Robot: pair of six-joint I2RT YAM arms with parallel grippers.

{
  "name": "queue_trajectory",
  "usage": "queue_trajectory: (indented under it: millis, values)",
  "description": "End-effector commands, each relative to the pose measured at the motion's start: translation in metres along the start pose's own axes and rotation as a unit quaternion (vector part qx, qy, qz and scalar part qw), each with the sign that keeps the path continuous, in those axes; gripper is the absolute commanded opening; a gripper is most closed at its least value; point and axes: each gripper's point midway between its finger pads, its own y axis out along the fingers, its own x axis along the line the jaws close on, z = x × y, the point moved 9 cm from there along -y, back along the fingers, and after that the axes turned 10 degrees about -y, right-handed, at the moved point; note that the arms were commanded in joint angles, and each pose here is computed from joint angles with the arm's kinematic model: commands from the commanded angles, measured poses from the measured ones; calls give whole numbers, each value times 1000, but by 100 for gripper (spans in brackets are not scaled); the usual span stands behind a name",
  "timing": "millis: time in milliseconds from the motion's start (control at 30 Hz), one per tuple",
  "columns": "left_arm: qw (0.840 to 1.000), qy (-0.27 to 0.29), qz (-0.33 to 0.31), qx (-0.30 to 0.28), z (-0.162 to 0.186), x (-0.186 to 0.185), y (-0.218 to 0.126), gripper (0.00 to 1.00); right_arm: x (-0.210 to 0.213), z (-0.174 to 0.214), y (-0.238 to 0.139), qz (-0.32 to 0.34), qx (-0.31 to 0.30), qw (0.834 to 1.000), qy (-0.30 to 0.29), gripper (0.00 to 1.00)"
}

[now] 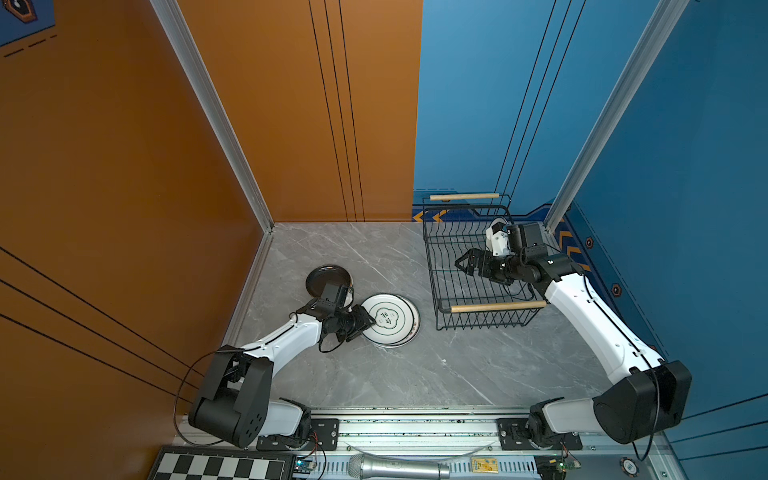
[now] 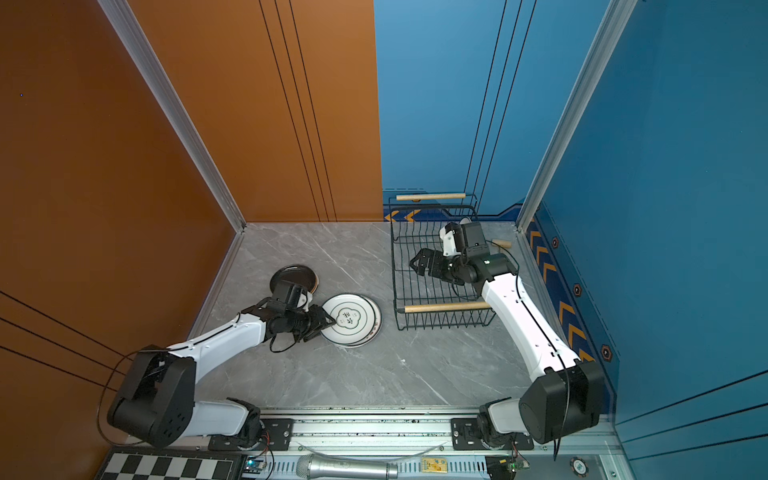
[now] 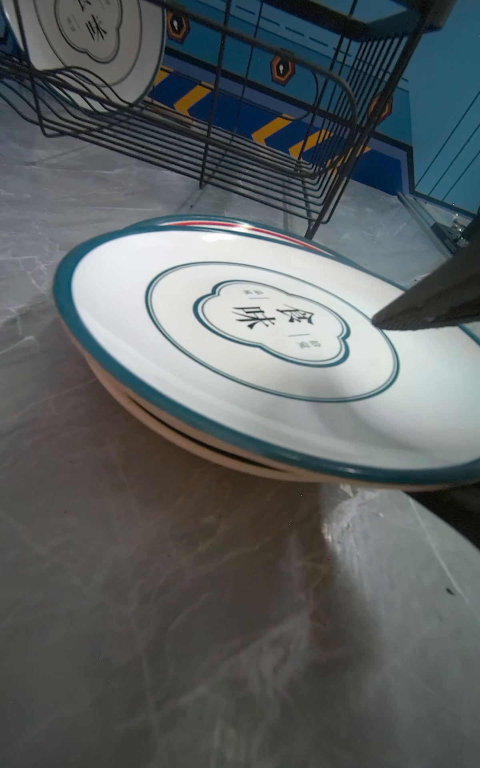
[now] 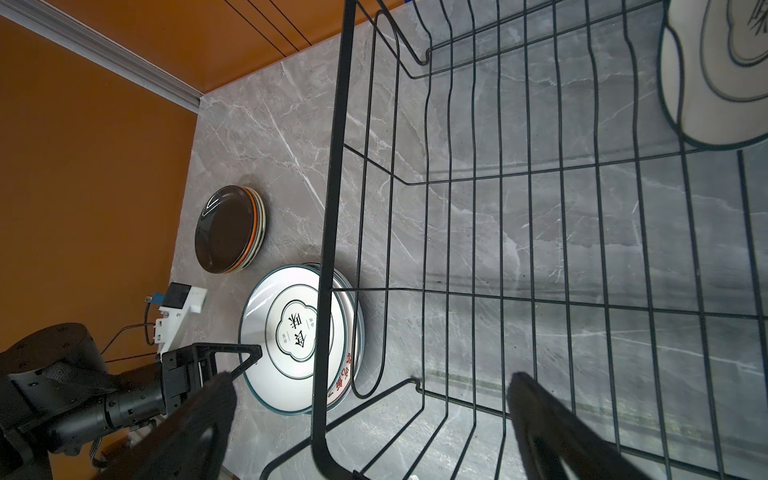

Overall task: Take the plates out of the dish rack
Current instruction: 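Lay the white plate onto the orange-sunburst stack with the left gripper, then release the plate with the left gripper while the right gripper moves into the rack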

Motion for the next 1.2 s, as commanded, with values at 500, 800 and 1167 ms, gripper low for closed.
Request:
queue_trajectory:
  millis: [500,800,1167]
  values:
    - [992,58,-113,-6,5,-16,2,98,-4,8,-8,-1,5,1000,-4,100]
    - [987,77,-134,-35,4,-20,-23,98,-23,0,-16,22,-12,1000,9,100]
    - [983,84,-134,-88,0,-14,-63,98,-100,-45,5,192,-15,981,31,100]
